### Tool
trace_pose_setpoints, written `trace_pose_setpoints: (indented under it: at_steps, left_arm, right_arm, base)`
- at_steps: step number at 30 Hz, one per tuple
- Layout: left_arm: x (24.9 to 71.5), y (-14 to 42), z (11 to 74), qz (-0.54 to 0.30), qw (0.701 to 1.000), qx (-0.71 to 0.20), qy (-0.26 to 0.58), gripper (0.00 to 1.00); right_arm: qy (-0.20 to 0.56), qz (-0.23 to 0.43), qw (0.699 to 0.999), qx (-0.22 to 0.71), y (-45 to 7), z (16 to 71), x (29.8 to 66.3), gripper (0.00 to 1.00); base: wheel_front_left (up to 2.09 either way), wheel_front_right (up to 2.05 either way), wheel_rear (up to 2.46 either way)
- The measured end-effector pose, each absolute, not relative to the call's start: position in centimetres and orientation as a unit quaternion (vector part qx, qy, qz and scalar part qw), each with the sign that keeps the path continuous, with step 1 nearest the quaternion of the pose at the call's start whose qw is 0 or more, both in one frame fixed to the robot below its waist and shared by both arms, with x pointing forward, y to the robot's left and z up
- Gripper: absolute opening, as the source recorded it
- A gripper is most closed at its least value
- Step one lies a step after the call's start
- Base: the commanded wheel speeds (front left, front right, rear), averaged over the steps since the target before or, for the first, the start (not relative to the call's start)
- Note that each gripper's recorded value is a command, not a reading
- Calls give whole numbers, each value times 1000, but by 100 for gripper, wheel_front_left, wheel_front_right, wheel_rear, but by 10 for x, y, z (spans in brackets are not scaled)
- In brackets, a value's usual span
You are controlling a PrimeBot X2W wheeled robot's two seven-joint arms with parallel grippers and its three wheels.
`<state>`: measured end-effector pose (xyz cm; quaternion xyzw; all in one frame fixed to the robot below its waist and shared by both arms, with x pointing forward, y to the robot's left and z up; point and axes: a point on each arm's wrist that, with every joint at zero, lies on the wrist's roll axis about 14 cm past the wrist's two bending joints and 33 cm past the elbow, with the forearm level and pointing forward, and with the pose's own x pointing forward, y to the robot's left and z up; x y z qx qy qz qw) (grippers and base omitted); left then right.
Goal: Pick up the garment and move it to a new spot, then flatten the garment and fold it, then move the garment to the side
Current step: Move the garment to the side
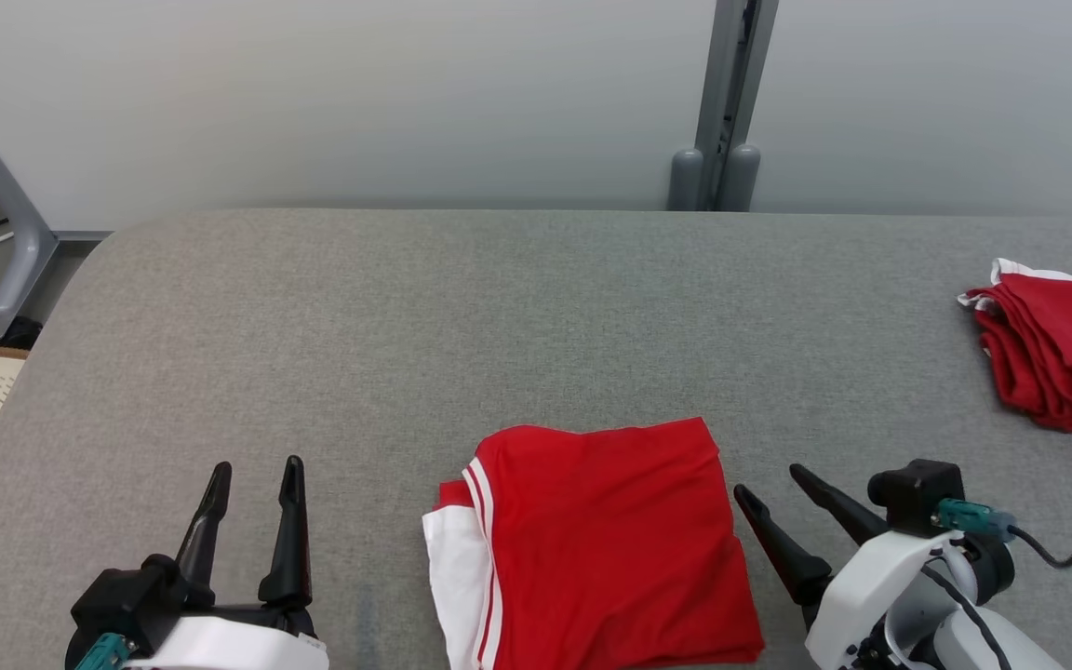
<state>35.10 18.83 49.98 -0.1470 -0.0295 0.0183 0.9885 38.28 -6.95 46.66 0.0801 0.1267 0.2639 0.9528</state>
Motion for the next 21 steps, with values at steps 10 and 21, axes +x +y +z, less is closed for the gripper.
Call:
trace_pose_setpoints:
  at_steps: [10,21]
  left_arm:
    - [344,203,490,43,988,-147,-18,100]
    - [335,219,483,70,987,-148,-10,100]
  right_arm:
    - [231,298,923,72,-42,423,387,100]
    - [335,265,896,119,-45,382,390,100]
  base:
    - [0,0,0]
    - [0,0,0]
